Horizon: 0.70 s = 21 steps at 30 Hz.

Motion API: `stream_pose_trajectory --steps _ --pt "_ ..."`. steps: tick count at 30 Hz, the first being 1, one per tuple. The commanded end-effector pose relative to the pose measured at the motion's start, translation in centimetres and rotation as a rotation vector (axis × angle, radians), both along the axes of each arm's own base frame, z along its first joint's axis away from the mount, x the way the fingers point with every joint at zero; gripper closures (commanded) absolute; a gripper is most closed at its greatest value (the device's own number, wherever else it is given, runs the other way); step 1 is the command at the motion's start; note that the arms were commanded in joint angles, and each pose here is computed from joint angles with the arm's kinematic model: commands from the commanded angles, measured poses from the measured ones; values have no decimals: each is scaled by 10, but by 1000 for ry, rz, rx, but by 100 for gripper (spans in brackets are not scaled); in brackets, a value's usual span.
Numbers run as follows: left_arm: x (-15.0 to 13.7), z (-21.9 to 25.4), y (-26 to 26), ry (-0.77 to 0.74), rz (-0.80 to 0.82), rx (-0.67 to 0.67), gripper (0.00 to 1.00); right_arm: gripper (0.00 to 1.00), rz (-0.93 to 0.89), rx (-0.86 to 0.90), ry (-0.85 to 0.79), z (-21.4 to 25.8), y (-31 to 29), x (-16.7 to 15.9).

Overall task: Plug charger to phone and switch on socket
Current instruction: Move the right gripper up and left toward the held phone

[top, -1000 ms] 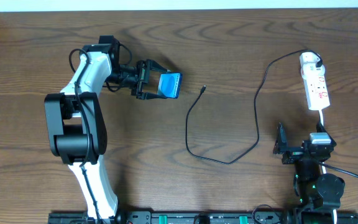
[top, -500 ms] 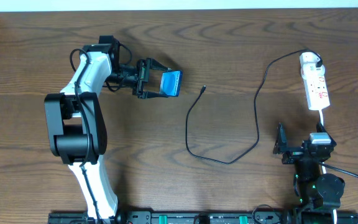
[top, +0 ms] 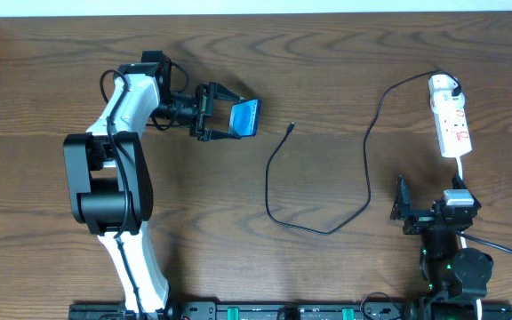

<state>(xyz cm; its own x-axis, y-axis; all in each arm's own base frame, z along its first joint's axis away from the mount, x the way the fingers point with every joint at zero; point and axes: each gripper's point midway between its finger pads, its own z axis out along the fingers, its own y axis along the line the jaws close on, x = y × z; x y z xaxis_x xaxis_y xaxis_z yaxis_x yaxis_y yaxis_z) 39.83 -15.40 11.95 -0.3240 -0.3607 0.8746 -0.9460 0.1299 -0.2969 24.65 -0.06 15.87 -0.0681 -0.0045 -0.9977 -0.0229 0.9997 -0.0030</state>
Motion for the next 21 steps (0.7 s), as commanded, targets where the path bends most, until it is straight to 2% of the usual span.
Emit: stream_pose_trajectory --steps 1,5,13,21 --pt "6 33 -2 -63 8 -50 43 1 39 18 -6 1 7 0" --pt "6 33 -2 -63 8 -49 43 1 38 90 9 0 8 0" --pt "6 33 -2 -63 8 -50 43 1 37 94 45 25 8 6" --pt "6 33 -2 -63 8 -50 43 1 36 102 146 58 3 36"
